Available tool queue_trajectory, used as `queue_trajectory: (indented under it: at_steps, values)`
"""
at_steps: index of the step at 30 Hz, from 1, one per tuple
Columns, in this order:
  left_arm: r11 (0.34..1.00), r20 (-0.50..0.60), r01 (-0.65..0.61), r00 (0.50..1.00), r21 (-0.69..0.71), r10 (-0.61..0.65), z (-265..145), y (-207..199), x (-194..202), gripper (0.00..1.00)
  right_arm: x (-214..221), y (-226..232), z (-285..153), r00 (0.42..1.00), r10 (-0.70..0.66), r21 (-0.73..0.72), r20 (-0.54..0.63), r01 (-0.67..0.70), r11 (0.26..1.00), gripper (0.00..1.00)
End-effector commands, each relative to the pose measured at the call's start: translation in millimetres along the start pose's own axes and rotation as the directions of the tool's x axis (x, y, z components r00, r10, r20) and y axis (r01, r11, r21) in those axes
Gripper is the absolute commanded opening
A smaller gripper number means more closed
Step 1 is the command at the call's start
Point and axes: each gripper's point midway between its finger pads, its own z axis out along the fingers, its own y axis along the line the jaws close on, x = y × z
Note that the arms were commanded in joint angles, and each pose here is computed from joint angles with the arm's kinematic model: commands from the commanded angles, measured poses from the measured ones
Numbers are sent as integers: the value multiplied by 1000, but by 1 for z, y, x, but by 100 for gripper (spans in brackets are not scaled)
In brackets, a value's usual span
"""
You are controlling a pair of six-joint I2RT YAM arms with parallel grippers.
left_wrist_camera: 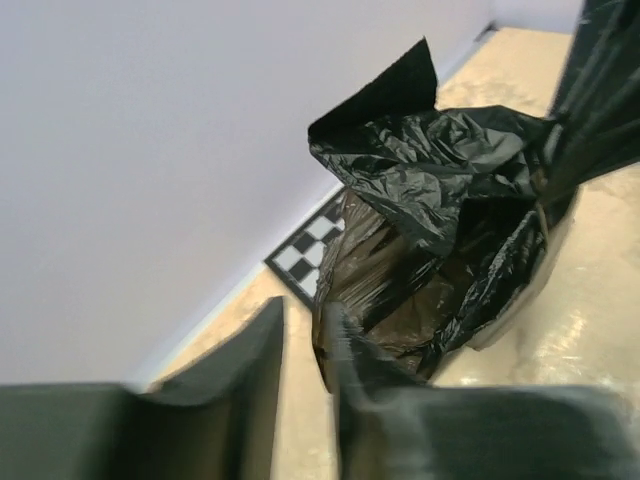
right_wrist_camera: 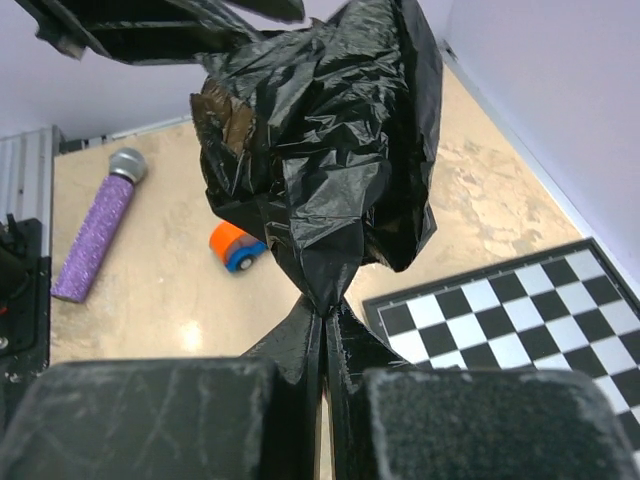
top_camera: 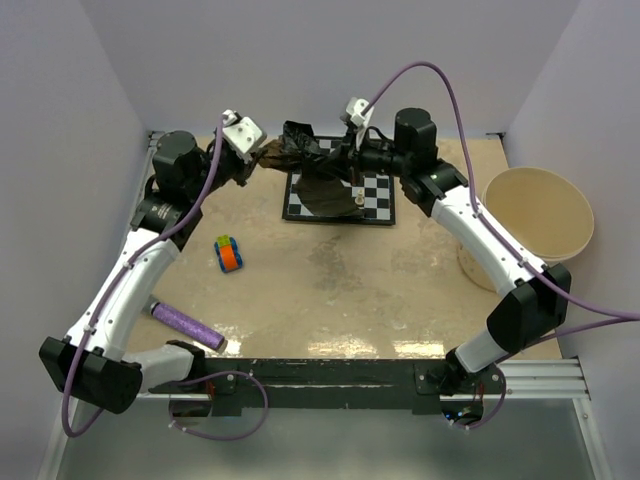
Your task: Put the trash bags into the trash bin
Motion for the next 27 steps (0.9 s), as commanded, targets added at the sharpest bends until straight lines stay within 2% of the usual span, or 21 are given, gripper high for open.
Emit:
queue_trajectory:
  at_steps: [1, 3, 6, 11, 19, 24, 27]
  values:
    - [980, 90, -17, 996, 200, -1, -2, -24, -20, 43, -8, -2, -11, 998, -67, -12, -5, 67, 998, 0]
    - [971, 85, -10, 996, 240, -11, 2, -29, -21, 48, -8, -3, -9, 995, -96, -25, -12, 96, 995, 0]
    - [970, 54, -8, 999, 242, -5, 8, -24, -18, 51, -9, -3, -8, 992, -124, -39, -15, 123, 992, 0]
    - [963, 89, -47, 996, 265, 24, 11, -23, -28, 56, -11, 1, -8, 985, -169, -69, -15, 168, 983, 0]
    - [955, 83, -61, 996, 292, 39, 24, -18, -31, 58, -10, 10, -10, 966, -258, -115, -28, 253, 961, 0]
    - [919, 98, -68, 995, 387, 32, 27, -32, -32, 64, -10, 13, -12, 959, -281, -123, -30, 275, 953, 0]
    - [903, 72, -22, 997, 428, -9, 31, -37, -29, 67, -11, 15, -13, 953, -303, -127, -31, 296, 947, 0]
